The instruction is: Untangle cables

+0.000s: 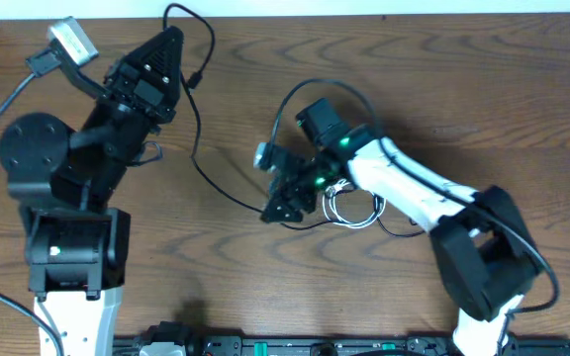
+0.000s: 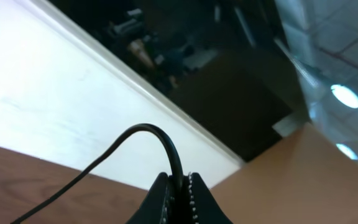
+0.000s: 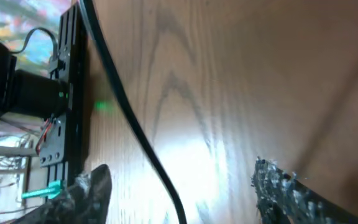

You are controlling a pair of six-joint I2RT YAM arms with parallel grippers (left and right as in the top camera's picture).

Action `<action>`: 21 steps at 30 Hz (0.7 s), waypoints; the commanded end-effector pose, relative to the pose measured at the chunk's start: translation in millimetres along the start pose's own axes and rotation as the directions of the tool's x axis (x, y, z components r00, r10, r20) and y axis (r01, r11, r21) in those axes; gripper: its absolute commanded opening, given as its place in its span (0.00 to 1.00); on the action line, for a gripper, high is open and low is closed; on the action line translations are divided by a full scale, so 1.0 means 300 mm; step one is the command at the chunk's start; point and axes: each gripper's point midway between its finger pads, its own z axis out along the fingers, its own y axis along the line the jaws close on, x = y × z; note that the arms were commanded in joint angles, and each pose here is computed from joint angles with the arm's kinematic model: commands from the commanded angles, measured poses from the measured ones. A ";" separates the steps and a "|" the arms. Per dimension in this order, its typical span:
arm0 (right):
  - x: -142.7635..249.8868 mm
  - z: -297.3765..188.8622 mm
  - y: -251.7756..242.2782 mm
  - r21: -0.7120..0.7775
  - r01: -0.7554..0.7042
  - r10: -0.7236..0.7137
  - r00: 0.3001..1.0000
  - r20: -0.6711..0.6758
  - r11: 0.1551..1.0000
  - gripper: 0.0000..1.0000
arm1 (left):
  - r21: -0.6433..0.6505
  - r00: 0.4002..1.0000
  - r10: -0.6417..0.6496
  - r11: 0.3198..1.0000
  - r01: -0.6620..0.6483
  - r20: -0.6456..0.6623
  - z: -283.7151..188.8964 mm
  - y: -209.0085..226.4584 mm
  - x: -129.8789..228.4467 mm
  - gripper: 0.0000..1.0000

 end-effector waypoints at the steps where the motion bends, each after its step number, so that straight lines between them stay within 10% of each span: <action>1: 0.000 0.062 0.030 -0.048 0.017 -0.018 1.000 -0.007 0.999 0.68 | -0.040 0.993 0.115 0.993 -0.114 0.016 0.002 -0.021 -0.055 0.08; 4: 0.005 0.100 0.025 -0.041 0.001 -0.002 1.000 -0.019 0.999 0.56 | -0.160 0.993 0.108 0.981 -0.113 -0.041 0.019 0.048 -0.048 0.08; 6: 0.014 0.110 0.003 0.001 -0.037 0.037 0.999 -0.037 0.999 0.31 | -0.243 0.986 0.140 0.957 -0.159 -0.094 0.030 0.097 -0.045 0.07; 7: 0.021 0.109 -0.023 0.046 -0.081 0.083 0.995 -0.045 0.996 0.01 | -0.379 0.974 0.184 0.899 -0.221 -0.132 0.026 0.179 -0.064 0.07; 11: -0.049 0.048 -0.067 0.124 -0.225 0.224 0.974 0.025 0.966 0.01 | -0.618 0.947 0.214 0.719 -0.318 -0.239 -0.026 0.355 -0.077 0.08; 21: -0.472 -0.540 0.127 0.162 -0.322 0.225 0.870 0.438 0.933 0.01 | -0.667 0.932 0.125 0.667 -0.332 -0.340 -0.085 0.418 0.012 0.08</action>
